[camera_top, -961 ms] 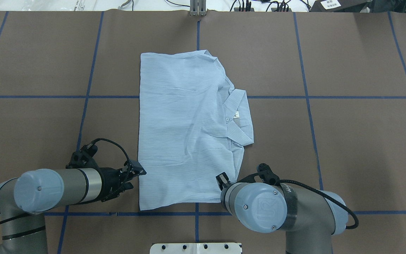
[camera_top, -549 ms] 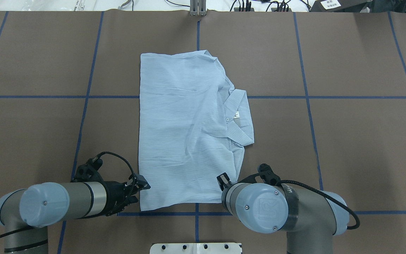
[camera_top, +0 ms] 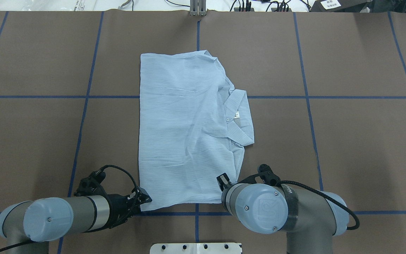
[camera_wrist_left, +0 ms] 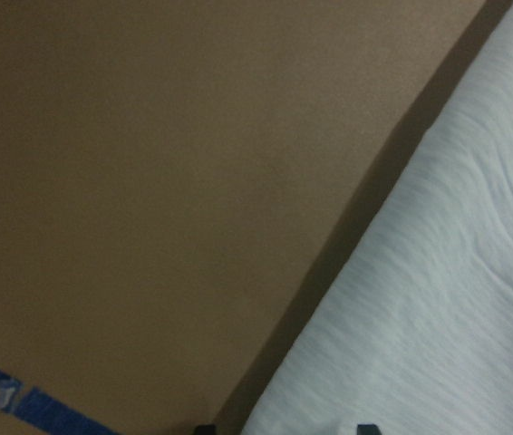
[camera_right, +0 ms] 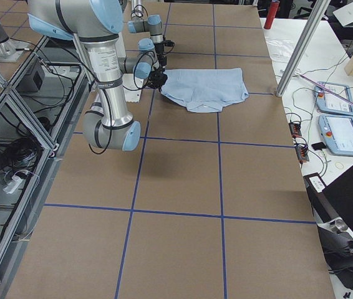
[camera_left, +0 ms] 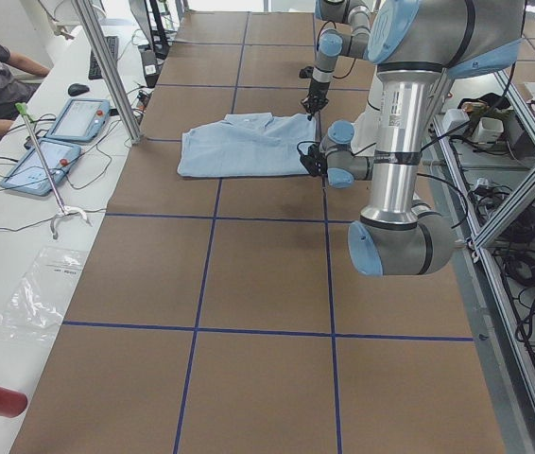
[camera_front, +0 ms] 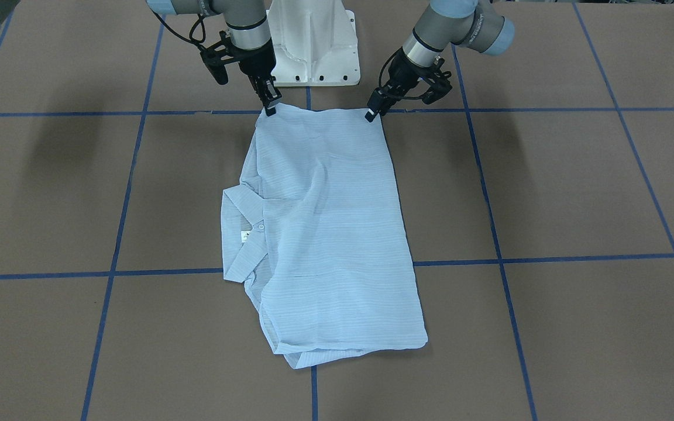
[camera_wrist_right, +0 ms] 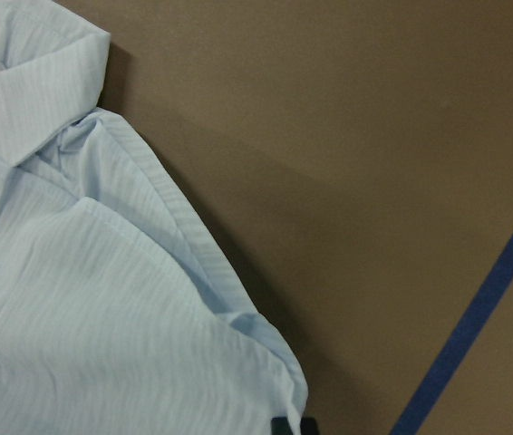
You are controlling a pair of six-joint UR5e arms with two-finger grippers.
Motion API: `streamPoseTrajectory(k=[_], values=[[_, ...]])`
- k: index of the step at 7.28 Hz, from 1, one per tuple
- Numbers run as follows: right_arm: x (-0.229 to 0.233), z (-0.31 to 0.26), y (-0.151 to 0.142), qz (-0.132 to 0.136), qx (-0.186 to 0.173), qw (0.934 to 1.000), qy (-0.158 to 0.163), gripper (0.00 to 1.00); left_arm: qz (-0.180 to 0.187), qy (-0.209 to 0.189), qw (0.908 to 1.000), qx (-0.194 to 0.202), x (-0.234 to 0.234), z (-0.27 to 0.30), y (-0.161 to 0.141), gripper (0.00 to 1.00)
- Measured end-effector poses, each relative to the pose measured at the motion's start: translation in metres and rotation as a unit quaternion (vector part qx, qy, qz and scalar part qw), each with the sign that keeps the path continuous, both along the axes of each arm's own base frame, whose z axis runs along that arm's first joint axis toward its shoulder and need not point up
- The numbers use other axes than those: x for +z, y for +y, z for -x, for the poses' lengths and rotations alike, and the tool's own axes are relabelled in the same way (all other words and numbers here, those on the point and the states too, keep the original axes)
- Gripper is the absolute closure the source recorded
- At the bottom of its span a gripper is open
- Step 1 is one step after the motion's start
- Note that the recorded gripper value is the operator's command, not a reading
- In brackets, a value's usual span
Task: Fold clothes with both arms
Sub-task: 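Grasp the near corner with the left gripper, then lift the near edge with both grippers and fold it over the far half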
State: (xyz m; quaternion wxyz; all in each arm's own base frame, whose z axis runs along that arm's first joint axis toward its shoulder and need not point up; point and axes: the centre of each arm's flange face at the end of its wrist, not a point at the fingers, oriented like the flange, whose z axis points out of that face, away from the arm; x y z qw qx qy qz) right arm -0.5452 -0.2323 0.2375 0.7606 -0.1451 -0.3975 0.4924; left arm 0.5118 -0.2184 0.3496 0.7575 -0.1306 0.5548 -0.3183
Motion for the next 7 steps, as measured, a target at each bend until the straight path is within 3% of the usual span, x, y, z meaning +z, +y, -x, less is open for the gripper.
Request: streamPoseTrajectory(k=[1,2,7], values=[[0.000,0.000,0.000,0.000,0.000,1.0000,0.000,1.00,0.004,0.000,1.0000,0.000,0.000,-0.001,0.001,0.71],[-0.001,0.000,0.000,0.000,0.000,1.0000,-0.001,1.00,0.006,0.001,1.0000,0.000,0.000,-0.001,0.003,1.00],[-0.001,-0.002,0.000,0.000,0.000,1.0000,-0.002,1.00,0.005,0.016,0.9999,0.002,-0.014,0.005,0.006,1.00]])
